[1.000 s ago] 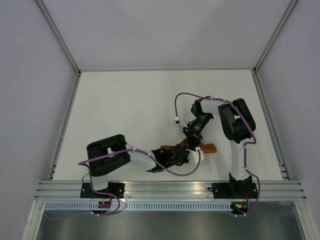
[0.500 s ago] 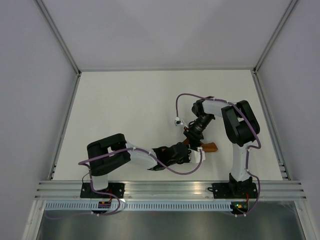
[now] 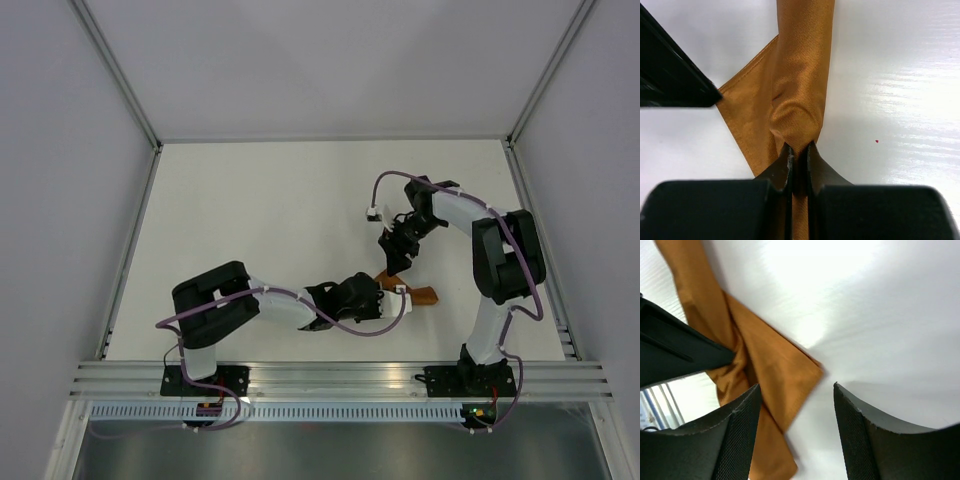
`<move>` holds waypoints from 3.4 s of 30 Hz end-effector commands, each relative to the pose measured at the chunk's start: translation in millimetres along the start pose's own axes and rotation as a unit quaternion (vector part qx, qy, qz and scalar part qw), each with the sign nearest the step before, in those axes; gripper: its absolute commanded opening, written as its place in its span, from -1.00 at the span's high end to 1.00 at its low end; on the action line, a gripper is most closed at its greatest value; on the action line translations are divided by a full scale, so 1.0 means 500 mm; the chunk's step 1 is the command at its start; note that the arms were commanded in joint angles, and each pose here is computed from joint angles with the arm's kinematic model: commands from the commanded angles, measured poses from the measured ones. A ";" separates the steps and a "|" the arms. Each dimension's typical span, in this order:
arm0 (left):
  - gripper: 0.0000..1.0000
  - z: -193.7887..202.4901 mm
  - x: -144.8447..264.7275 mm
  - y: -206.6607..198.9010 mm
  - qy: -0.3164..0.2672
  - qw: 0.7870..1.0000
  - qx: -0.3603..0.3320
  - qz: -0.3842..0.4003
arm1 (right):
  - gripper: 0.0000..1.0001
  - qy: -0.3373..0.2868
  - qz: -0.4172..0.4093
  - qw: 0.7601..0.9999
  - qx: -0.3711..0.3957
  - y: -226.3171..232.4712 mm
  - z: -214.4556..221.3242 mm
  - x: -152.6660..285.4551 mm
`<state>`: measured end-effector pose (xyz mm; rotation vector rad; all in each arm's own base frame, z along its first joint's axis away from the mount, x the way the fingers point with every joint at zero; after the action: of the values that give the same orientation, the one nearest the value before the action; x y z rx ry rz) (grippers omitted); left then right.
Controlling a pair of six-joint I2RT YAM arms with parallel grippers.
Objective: Fold the napkin, place the utensils inside, and roll it up
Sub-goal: Roll the napkin at the center of the board.
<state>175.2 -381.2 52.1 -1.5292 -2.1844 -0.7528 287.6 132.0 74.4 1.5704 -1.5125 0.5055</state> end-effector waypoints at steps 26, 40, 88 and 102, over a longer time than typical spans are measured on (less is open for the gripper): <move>0.95 0.097 -0.025 0.073 0.209 0.869 0.361 0.267 | -0.41 -0.131 0.288 0.936 0.153 0.130 0.031 0.156; 0.85 0.095 -0.033 0.094 0.219 0.823 0.405 0.334 | -0.41 -0.014 0.312 0.910 0.272 0.149 0.028 -0.017; 0.32 -0.047 0.262 0.312 -0.220 0.882 0.394 -0.137 | 0.38 0.088 -0.071 0.986 0.124 0.078 0.055 -0.109; 0.15 -0.051 0.164 0.125 -0.148 0.970 0.087 -0.173 | 0.38 0.094 -0.113 0.987 0.067 0.027 0.068 -0.124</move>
<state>198.2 -307.7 124.8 -1.2429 -2.6111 -0.2151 266.7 164.6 51.5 1.7804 -1.3191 0.5493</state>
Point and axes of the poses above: each gripper's point midway between its finger pads, its own x axis back along the fingers, its own y axis along the line the jaws close on, z = x × y, the point moved 5 cm from there along x, back along the fingers, and after that the axes turned 12 degrees about x, right-handed, at the moved point
